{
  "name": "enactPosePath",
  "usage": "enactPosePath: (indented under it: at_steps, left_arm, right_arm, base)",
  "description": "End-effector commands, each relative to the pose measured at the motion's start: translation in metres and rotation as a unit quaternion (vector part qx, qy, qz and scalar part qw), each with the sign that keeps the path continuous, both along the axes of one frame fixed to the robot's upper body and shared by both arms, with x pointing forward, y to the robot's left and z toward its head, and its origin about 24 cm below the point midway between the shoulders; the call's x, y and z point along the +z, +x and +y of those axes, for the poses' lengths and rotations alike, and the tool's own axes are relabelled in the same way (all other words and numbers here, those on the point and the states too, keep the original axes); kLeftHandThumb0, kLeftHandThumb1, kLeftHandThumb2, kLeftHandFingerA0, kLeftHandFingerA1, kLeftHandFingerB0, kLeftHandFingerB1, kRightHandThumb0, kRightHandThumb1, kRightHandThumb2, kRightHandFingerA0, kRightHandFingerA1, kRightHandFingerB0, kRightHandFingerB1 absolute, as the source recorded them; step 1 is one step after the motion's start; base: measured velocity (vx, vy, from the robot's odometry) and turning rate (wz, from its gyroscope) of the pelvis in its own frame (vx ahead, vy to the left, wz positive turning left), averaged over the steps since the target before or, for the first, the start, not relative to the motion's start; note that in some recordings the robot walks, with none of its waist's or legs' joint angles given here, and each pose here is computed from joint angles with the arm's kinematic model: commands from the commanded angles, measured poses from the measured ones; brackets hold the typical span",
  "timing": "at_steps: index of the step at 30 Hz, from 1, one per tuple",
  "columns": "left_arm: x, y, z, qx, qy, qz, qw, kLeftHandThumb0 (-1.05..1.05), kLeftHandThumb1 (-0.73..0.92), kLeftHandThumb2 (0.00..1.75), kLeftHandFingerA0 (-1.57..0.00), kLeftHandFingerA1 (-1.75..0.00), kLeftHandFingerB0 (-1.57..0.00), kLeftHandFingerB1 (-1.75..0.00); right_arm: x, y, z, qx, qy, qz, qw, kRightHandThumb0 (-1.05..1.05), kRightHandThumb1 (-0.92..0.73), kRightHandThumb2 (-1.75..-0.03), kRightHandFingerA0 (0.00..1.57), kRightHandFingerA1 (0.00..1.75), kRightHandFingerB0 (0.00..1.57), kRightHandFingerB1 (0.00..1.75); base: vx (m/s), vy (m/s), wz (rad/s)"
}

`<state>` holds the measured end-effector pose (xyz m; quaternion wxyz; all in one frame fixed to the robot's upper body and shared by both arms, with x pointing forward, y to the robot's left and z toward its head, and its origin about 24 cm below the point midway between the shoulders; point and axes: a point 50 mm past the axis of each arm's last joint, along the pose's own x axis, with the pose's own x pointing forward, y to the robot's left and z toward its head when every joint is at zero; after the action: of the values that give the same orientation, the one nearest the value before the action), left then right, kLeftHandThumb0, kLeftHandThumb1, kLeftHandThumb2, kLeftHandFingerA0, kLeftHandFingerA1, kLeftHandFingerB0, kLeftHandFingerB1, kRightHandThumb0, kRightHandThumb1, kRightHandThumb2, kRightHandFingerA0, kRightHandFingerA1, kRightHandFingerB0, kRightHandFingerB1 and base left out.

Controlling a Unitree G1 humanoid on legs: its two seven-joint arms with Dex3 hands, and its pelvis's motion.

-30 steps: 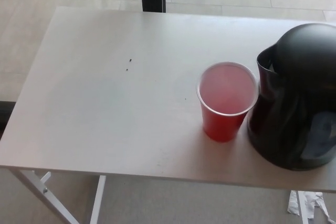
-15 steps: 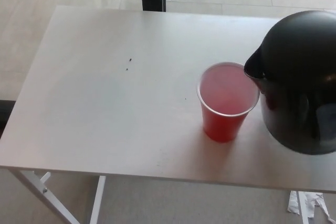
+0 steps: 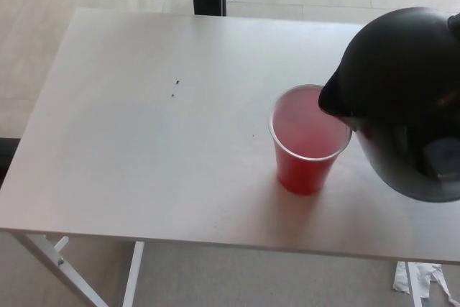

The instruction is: The robot uses its right hand to lift up a kettle kept on the middle of the desk by its handle and tilt it into a glass kept next to it to pour out water

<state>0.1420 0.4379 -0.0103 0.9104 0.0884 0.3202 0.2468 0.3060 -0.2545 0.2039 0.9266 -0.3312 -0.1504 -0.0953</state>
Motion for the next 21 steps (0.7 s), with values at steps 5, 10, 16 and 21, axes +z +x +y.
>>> enactPosePath:
  at_steps: [5,10,16,21]
  left_arm:
    - [0.008,0.001,0.006,0.003,0.014,-0.004,1.000,-1.05,0.57,0.94,-0.62,-0.68,-0.33,-1.17]
    - [0.008,0.001,0.006,0.000,0.016,0.002,1.000,-1.05,0.58,0.96,-0.62,-0.66,-0.36,-1.12]
    - [0.010,0.003,0.005,-0.013,0.020,-0.002,1.000,-1.05,0.60,0.94,-0.59,-0.68,-0.29,-1.18]
    - [0.012,0.006,0.006,-0.012,0.021,-0.004,1.000,-1.05,0.42,1.24,-0.60,-0.66,-0.30,-1.14]
  right_arm:
    - [0.015,0.001,0.018,-0.033,-0.119,0.064,0.990,-0.17,-0.54,-0.94,0.93,1.65,0.87,0.94]
    - [0.017,0.004,0.030,-0.047,-0.243,0.058,0.967,-0.20,-0.62,-0.74,0.91,1.63,0.82,0.72]
    - [0.017,0.006,0.049,-0.052,-0.303,0.029,0.951,-0.30,-0.70,-0.67,0.86,1.72,0.69,1.20]
    - [0.026,0.008,0.066,-0.037,-0.314,0.027,0.948,-0.30,-0.67,-0.65,0.90,1.75,0.76,1.08]
  base:
    - [0.00,0.000,0.00]
    - [0.00,0.000,0.00]
    - [0.00,0.000,0.00]
    - [0.00,0.000,0.00]
